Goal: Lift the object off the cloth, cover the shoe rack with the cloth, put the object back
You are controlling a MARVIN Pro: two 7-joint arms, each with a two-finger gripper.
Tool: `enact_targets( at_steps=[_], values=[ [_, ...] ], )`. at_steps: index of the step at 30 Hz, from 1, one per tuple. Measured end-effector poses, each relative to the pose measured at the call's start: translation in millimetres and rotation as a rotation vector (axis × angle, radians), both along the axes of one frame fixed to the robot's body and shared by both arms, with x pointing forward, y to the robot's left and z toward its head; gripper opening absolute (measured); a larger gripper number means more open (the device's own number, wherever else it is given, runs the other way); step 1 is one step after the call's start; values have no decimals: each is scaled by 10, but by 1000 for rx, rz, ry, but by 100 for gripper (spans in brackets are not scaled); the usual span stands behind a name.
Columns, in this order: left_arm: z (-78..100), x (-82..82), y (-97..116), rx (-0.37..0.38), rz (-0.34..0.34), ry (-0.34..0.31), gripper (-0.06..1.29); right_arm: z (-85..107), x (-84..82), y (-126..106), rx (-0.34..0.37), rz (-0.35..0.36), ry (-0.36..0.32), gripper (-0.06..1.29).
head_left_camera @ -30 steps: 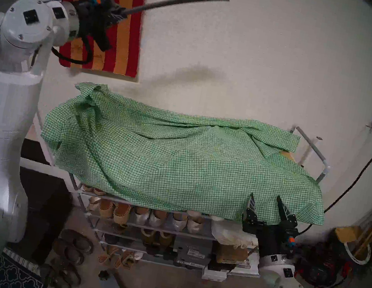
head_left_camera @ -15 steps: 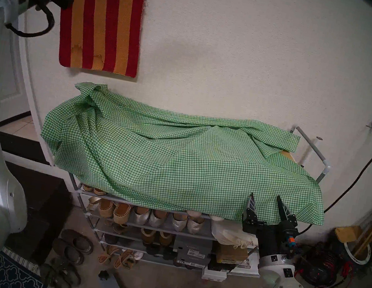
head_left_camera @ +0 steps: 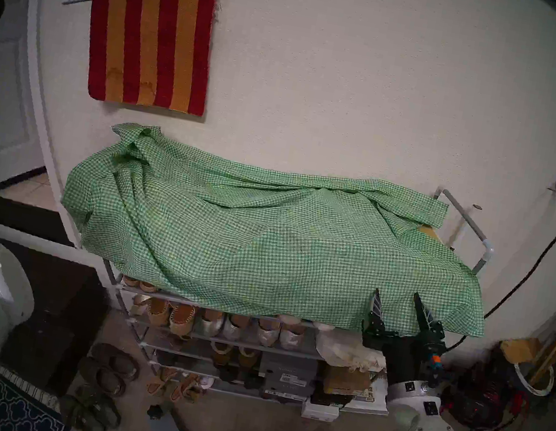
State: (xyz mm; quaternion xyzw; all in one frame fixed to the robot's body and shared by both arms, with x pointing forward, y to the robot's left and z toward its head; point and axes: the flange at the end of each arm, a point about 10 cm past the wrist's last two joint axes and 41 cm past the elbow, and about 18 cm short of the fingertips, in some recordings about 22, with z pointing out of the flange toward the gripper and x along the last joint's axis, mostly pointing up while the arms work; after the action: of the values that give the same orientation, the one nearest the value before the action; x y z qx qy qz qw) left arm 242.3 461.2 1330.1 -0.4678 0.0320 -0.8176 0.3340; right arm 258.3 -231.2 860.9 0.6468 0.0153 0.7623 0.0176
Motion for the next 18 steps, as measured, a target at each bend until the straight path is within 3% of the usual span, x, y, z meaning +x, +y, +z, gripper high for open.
enact_targets(
  at_steps=[8, 18],
  values=[
    [-110, -390, 349, -143, 52, -64, 9, 0, 0, 0, 0, 0, 0, 124],
    [-463, -639, 541, -253, -18, -55, 9, 0, 0, -1, 0, 0, 0, 124]
  ],
)
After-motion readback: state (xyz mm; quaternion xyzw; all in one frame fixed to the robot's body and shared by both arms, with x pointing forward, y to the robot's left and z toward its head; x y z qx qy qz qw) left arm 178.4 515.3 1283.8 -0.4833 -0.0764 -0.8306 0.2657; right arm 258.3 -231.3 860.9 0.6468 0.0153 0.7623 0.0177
